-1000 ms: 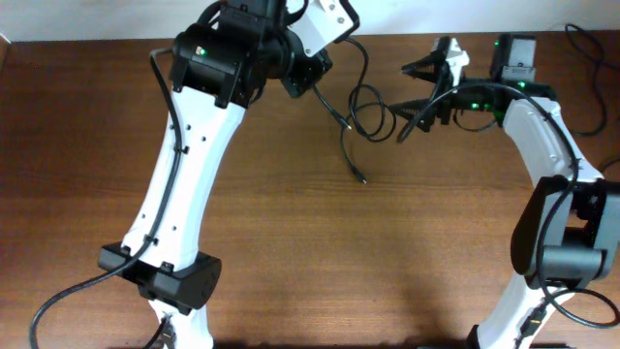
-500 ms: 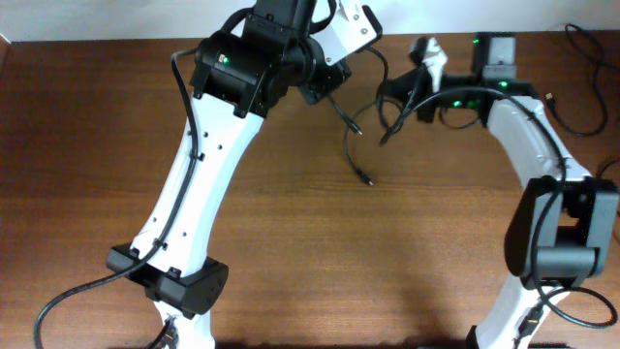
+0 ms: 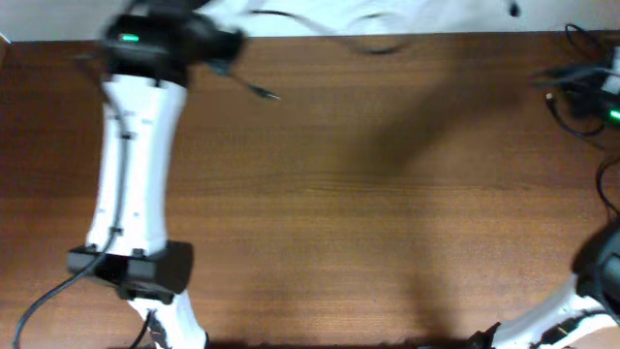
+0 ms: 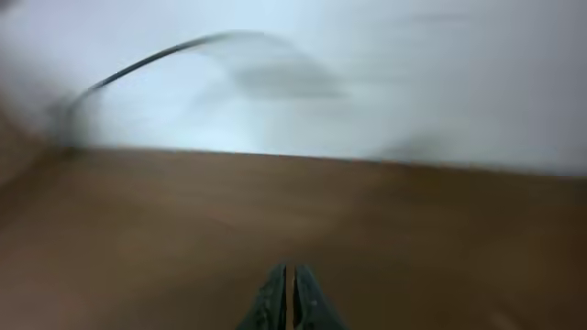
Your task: Untangle cables
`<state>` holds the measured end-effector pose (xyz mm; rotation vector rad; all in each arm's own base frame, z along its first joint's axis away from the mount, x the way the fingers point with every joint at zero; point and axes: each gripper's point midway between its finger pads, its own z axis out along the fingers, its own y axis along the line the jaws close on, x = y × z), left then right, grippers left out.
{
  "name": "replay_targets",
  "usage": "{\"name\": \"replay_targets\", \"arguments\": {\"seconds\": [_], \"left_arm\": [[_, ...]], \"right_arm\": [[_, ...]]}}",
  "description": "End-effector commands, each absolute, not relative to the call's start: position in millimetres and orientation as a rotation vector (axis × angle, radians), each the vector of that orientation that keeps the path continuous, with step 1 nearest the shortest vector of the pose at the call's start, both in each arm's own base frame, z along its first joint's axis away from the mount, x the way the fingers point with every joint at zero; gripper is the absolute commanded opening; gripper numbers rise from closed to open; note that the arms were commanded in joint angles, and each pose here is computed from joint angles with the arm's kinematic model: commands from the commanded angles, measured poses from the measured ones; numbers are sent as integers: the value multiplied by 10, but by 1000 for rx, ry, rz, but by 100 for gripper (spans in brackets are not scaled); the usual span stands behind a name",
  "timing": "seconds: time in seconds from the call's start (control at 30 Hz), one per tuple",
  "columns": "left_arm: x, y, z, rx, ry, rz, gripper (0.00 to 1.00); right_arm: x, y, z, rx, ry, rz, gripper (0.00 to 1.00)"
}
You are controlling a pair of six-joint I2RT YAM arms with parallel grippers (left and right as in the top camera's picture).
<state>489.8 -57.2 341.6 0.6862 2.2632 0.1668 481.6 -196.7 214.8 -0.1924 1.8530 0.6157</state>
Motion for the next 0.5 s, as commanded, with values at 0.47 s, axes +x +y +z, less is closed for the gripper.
{"name": "replay_targets", "arguments": {"seconds": [0.47], "left_arm": [[4695,-1060,3693,727,2174,-23,0]], "right_arm": [[4928,-1059,2005,-254,1938,858,4]]}}
